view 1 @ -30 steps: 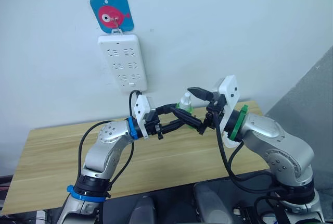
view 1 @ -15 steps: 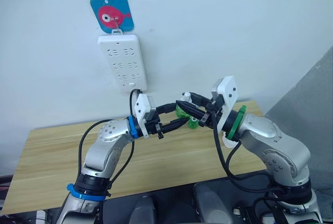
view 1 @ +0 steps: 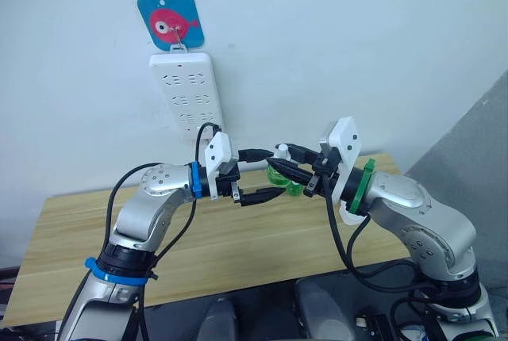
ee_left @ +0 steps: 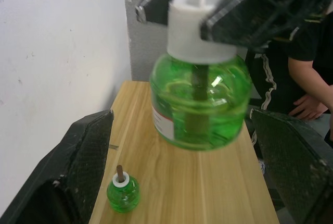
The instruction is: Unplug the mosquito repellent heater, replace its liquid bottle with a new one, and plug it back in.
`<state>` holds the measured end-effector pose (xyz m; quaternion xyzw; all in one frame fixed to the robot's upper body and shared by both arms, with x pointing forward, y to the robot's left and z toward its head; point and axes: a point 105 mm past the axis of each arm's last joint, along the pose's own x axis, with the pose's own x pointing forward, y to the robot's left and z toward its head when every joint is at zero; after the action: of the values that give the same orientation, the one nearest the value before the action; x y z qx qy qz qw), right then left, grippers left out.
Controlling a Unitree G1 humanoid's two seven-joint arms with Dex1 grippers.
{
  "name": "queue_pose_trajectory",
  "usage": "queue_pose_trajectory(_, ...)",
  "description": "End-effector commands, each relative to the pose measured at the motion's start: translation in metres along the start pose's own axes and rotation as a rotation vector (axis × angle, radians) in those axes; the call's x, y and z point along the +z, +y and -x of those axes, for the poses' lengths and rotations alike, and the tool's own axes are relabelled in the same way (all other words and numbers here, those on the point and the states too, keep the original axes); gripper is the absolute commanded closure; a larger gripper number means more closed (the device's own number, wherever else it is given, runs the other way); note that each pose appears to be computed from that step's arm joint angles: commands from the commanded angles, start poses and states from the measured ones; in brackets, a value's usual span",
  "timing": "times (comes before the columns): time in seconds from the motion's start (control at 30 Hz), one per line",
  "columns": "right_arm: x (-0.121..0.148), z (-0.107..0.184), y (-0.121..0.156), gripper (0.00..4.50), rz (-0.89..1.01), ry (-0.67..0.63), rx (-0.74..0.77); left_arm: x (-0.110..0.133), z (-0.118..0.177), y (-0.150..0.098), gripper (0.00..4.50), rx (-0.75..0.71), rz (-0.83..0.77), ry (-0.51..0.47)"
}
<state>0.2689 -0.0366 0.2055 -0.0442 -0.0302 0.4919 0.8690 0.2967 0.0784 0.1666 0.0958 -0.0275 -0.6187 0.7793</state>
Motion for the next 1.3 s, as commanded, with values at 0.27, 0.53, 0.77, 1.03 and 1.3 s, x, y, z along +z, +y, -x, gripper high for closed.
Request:
queue_pose_trajectory(0.27,0.014,0.0,0.006,3.43,0.048,-0.045,0.039,0.013,-0.008,-0.012,0.1,-0.107,0.012,-0.032)
queue_pose_trajectory(0.53,0.014,0.0,0.006,3.43,0.05,-0.043,0.045,0.016,-0.013,-0.009,0.5,-0.096,0.032,-0.065)
queue_pose_trajectory(0.77,0.014,0.001,0.007,3.43,0.049,-0.045,0.049,0.013,-0.012,-0.01,2.26,-0.092,0.047,-0.062)
queue_pose_trajectory(1.03,0.017,0.002,0.005,1.77,0.076,-0.046,0.048,0.011,-0.013,-0.007,2.26,-0.072,0.027,-0.06)
queue_pose_trajectory(1.3,0.026,0.003,0.003,1.08,0.149,-0.051,0.045,0.01,-0.016,-0.001,2.26,-0.043,-0.022,-0.089)
